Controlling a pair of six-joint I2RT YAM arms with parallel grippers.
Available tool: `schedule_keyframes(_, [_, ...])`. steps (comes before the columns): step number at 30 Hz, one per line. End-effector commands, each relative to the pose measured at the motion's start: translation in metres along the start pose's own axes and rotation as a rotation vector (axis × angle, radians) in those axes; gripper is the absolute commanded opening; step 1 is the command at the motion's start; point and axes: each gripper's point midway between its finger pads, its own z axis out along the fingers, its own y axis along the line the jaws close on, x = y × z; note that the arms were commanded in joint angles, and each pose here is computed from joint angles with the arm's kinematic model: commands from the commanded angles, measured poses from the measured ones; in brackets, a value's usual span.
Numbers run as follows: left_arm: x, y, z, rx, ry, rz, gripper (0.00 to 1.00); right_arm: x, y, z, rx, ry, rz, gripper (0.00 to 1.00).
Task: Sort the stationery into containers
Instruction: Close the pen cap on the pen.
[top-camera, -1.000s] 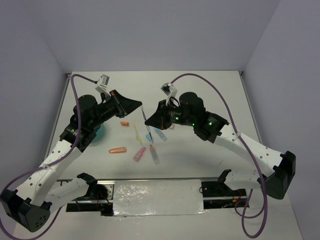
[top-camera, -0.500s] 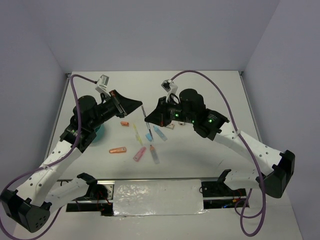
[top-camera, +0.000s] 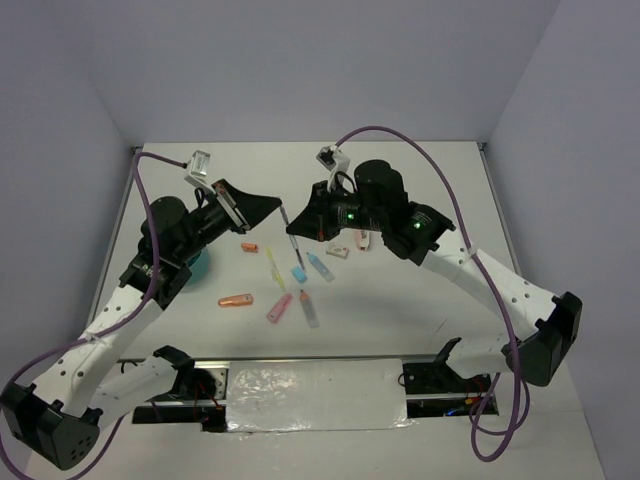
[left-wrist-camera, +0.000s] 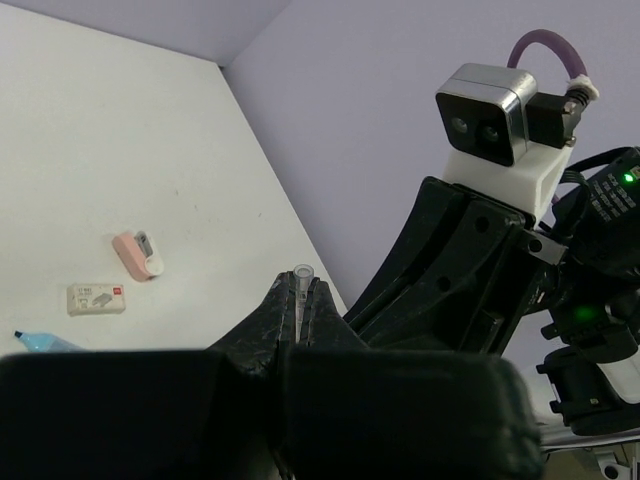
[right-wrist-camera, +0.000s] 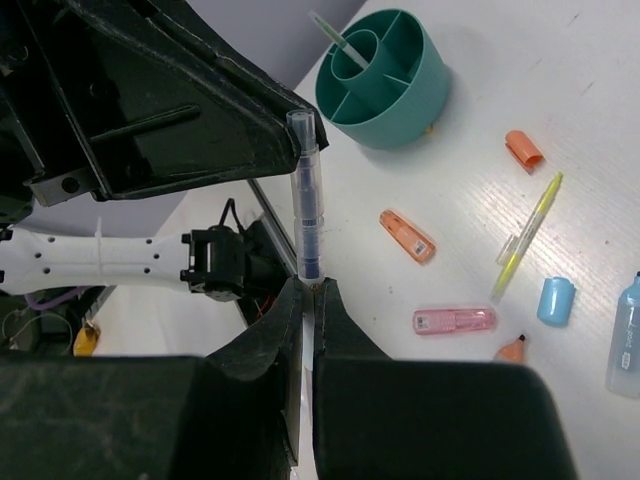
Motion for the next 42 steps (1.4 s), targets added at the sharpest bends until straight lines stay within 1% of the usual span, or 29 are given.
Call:
schedule_keyframes(1, [0.039, 0.003, -0.008, 0.047, 0.149, -0.021, 0.0, -0.081, 0.02, -0.018, -0.045, -0.248, -0.085, 0.0])
schedule_keyframes(7, [0.056, 0.0, -0.01, 0.081, 0.211, -0.033, 0.0, -0.105, 0.032, -0.013, -0.096, -0.29, -0.114, 0.0])
schedule_keyframes(11, [0.071, 0.0, -0.012, 0.073, 0.271, -0.02, 0.0, -0.121, 0.031, -0.014, -0.093, -0.324, -0.126, 0.0])
schedule_keyframes(15, [0.082, 0.004, -0.018, 0.065, 0.305, -0.02, 0.0, -0.137, 0.028, -0.019, -0.082, -0.352, -0.155, 0.0])
schedule_keyframes(23, [0.101, 0.0, -0.026, 0.072, 0.348, -0.024, 0.0, -0.162, 0.031, -0.019, -0.079, -0.377, -0.185, 0.0])
schedule_keyframes(28, [0.115, 0.004, -0.034, 0.036, 0.379, -0.031, 0.0, -0.172, 0.028, -0.016, -0.067, -0.382, -0.192, 0.0])
schedule_keyframes(30, [0.107, 0.01, -0.035, -0.013, 0.346, -0.004, 0.0, -0.172, 0.03, -0.012, -0.076, -0.367, -0.203, 0.0])
schedule_keyframes(31, [0.104, 0.013, -0.038, -0.036, 0.338, 0.014, 0.0, -0.164, 0.035, -0.009, -0.116, -0.329, -0.211, 0.0])
schedule_keyframes(32, [0.088, 0.007, -0.036, -0.052, 0.288, 0.04, 0.0, -0.152, 0.034, -0.001, -0.131, -0.292, -0.228, 0.0])
schedule_keyframes(34, [0.074, 0.006, -0.033, -0.089, 0.258, 0.075, 0.0, -0.134, 0.037, 0.004, -0.174, -0.247, -0.255, 0.0])
schedule_keyframes(35, [0.06, -0.003, -0.034, -0.101, 0.234, 0.109, 0.0, -0.12, 0.031, 0.008, -0.179, -0.209, -0.261, 0.0])
schedule_keyframes(36, [0.05, -0.002, -0.031, -0.129, 0.204, 0.13, 0.0, -0.112, 0.029, 0.01, -0.18, -0.191, -0.264, 0.0])
schedule_keyframes(38, [0.028, -0.016, -0.031, -0.13, 0.153, 0.174, 0.0, -0.097, 0.02, 0.011, -0.163, -0.172, -0.261, 0.0])
schedule_keyframes(40, [0.013, -0.022, -0.029, -0.133, 0.111, 0.203, 0.0, -0.089, 0.02, 0.01, -0.181, -0.162, -0.273, 0.0])
schedule_keyframes(41, [0.003, -0.032, -0.029, -0.122, 0.09, 0.213, 0.0, -0.081, 0.019, 0.011, -0.199, -0.138, -0.284, 0.0])
schedule_keyframes(42, [0.003, -0.034, -0.026, -0.118, 0.1, 0.216, 0.0, -0.078, 0.024, 0.008, -0.215, -0.133, -0.297, 0.0])
